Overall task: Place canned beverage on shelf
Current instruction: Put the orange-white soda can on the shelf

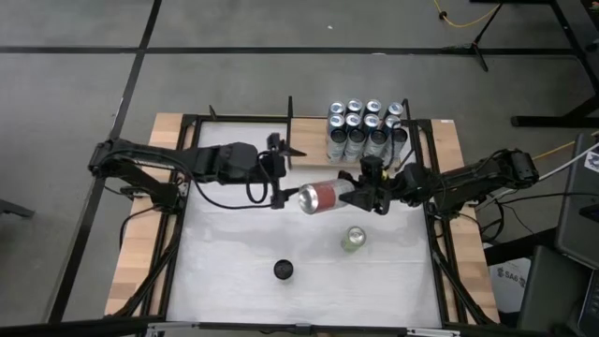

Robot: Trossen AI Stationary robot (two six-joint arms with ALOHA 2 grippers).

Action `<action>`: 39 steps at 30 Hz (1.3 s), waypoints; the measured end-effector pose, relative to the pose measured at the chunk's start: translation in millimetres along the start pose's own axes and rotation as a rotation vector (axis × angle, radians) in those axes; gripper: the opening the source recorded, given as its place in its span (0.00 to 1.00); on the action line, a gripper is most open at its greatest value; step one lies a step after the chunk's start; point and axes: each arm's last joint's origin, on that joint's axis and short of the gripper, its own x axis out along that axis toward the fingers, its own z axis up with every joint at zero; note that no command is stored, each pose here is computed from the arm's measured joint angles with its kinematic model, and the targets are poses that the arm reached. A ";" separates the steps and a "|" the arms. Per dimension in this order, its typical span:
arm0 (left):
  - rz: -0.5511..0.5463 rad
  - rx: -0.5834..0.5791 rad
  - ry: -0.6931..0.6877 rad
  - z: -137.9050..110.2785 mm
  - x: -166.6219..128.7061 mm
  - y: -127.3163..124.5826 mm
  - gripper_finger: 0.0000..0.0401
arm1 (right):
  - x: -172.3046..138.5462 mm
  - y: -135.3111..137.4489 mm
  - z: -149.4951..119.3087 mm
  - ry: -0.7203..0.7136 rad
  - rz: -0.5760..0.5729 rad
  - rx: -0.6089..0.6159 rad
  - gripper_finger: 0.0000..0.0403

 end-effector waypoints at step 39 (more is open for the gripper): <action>0.043 -0.020 0.318 -30.3 -7.2 1.0 0.97 | -40.6 -54.8 -1.3 0.770 -1.203 -0.180 0.75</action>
